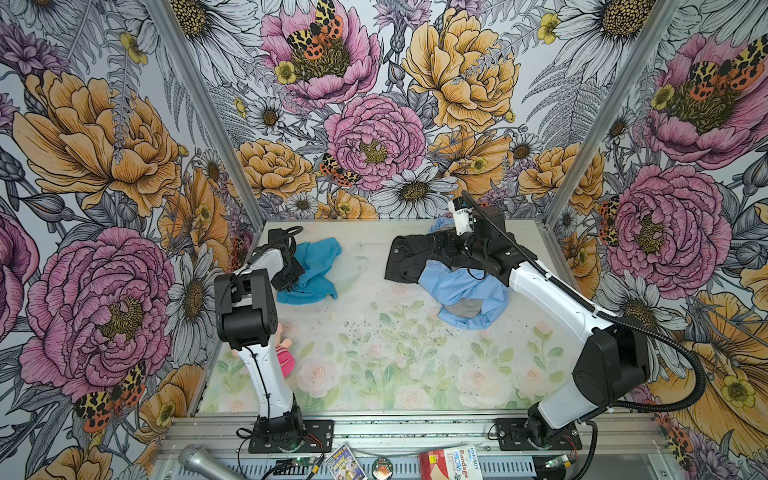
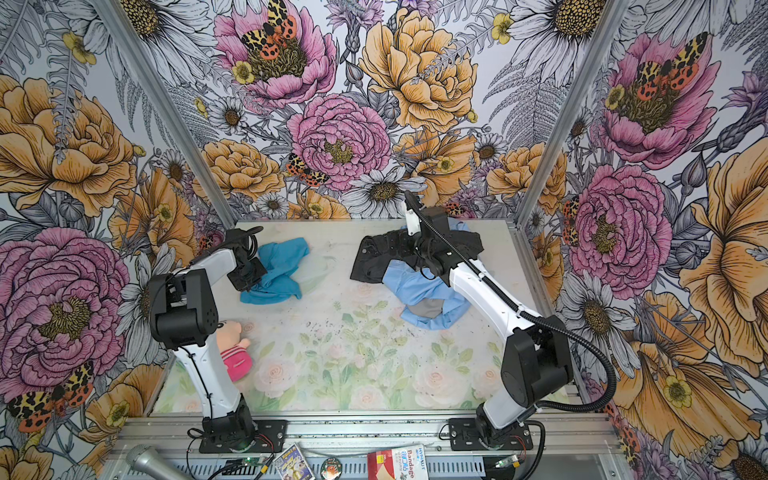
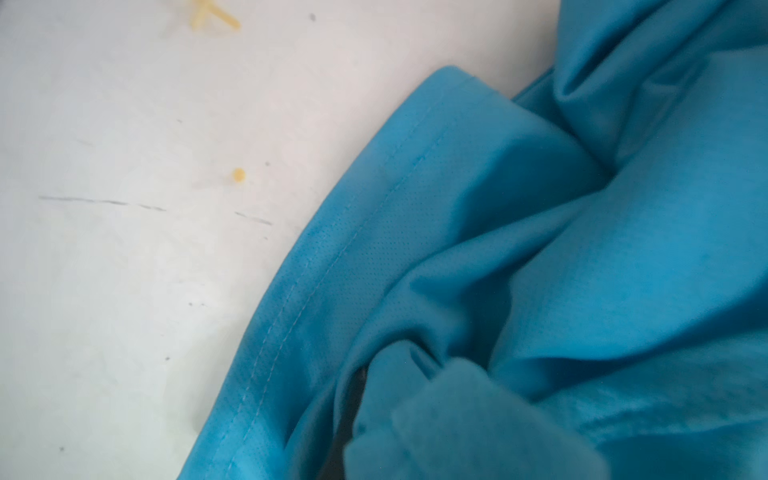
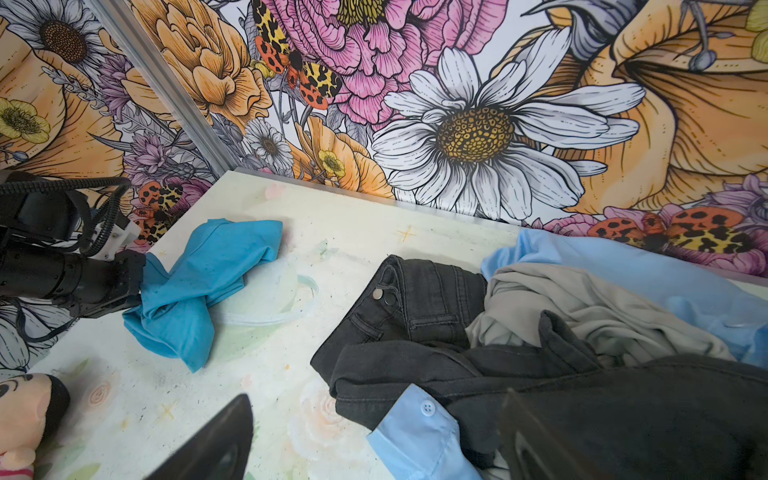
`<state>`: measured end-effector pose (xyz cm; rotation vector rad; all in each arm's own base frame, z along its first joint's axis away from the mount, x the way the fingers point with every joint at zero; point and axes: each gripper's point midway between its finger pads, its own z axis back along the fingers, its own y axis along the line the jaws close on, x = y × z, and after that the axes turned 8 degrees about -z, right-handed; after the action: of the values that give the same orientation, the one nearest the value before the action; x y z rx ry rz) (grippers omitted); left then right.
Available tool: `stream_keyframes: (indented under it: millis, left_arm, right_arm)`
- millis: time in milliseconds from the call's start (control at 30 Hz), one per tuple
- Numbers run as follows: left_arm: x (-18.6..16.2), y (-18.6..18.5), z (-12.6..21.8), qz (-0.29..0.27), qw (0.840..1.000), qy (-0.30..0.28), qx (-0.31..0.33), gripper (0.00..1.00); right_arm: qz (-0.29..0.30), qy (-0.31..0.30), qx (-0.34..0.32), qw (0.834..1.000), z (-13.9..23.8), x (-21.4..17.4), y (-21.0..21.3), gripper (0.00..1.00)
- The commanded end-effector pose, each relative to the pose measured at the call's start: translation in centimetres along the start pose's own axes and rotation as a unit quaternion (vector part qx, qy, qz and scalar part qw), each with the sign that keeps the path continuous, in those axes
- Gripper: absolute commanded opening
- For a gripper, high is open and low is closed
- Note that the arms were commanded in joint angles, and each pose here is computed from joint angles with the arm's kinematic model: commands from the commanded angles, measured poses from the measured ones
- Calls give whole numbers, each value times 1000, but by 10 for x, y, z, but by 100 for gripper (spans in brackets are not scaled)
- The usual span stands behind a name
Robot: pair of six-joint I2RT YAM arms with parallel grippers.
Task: Pick out a specific cloth from the pile
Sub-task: 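Release the teal t-shirt on the table with the left gripper and lift away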
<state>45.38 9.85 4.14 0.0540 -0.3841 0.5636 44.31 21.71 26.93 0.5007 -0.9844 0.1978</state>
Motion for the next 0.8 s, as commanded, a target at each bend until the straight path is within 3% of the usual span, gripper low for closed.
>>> stream_keyframes:
  millis: [0, 333, 767]
  left_arm:
    - [11, 12, -5, -14, 1000, -4, 18, 0]
    - [26, 36, -8, -4, 999, -12, 32, 0]
    - [40, 48, -13, 13, 999, -16, 29, 0]
  right_arm:
    - [14, -6, 8, 1000, -5, 2, 0, 94]
    - [71, 15, 83, 994, -17, -16, 45, 95]
    - [165, 29, 175, 970, -22, -44, 121, 97]
